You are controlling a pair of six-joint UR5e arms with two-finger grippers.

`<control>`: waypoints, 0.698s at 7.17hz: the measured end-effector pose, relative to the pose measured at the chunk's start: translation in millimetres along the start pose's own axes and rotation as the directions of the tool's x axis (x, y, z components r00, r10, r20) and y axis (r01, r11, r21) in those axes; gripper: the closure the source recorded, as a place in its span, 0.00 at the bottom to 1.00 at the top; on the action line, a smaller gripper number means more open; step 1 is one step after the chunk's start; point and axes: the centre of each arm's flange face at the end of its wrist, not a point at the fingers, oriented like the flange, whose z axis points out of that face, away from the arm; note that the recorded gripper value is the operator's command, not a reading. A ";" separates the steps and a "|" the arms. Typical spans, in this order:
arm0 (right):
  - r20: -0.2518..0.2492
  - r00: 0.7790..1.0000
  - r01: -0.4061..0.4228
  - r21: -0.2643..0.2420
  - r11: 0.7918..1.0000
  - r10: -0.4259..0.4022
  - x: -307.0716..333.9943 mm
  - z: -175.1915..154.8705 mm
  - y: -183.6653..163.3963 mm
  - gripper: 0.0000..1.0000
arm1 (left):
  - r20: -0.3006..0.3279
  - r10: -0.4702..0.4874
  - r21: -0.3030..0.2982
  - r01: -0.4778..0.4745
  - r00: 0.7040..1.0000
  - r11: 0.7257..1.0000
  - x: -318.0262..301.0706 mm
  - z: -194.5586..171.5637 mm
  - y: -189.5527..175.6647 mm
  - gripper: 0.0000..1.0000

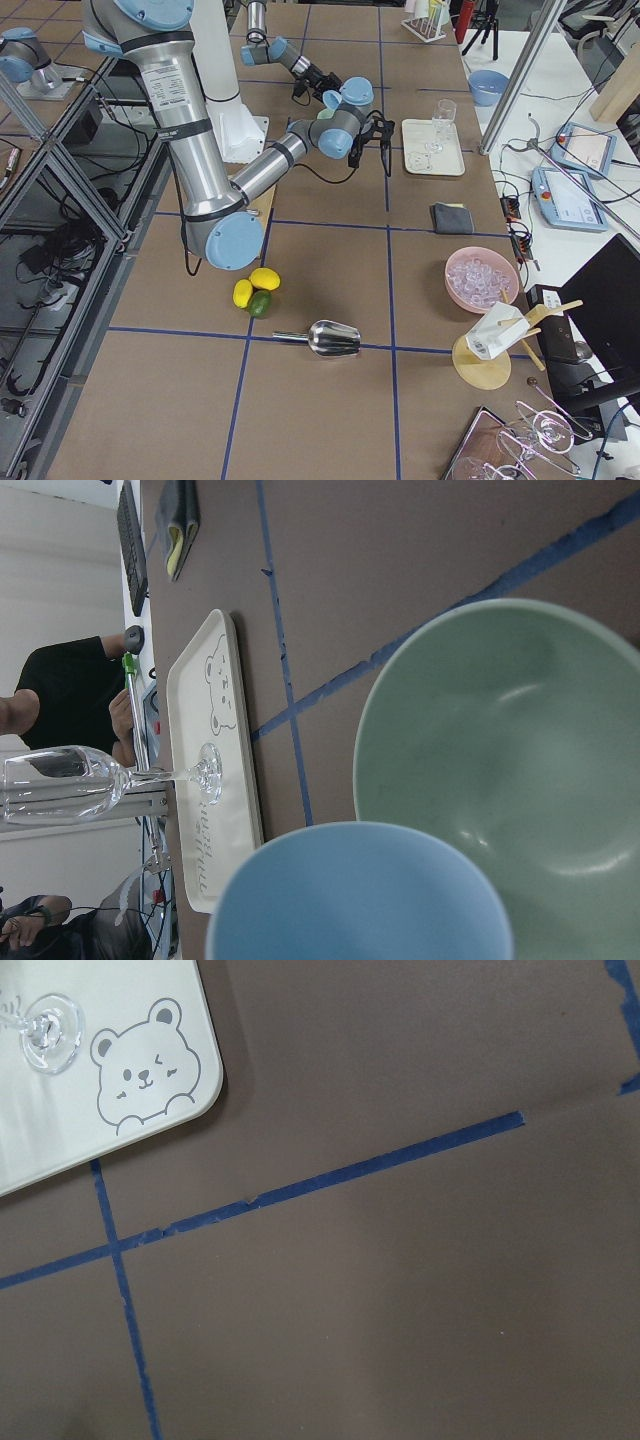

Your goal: Pour ice into bowl

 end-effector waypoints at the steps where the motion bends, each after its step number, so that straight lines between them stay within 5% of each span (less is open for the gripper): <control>1: 0.001 1.000 0.000 0.000 1.000 0.000 -0.3 -0.1 0.0 0.00 | -0.016 0.060 -0.016 -0.060 0.998 0.998 -6.8 -4.1 -3.1 1.00; 3: 0.002 1.000 0.001 0.000 1.000 -0.001 -0.9 -0.4 0.1 0.00 | -0.047 0.136 -0.061 -0.139 0.990 0.988 -12.8 -3.8 -15.1 1.00; 5: 0.002 1.000 -0.001 -0.001 1.000 0.001 -1.2 -0.8 0.4 0.00 | -0.010 0.172 -0.126 -0.172 0.985 0.977 -9.2 -2.9 -19.9 1.00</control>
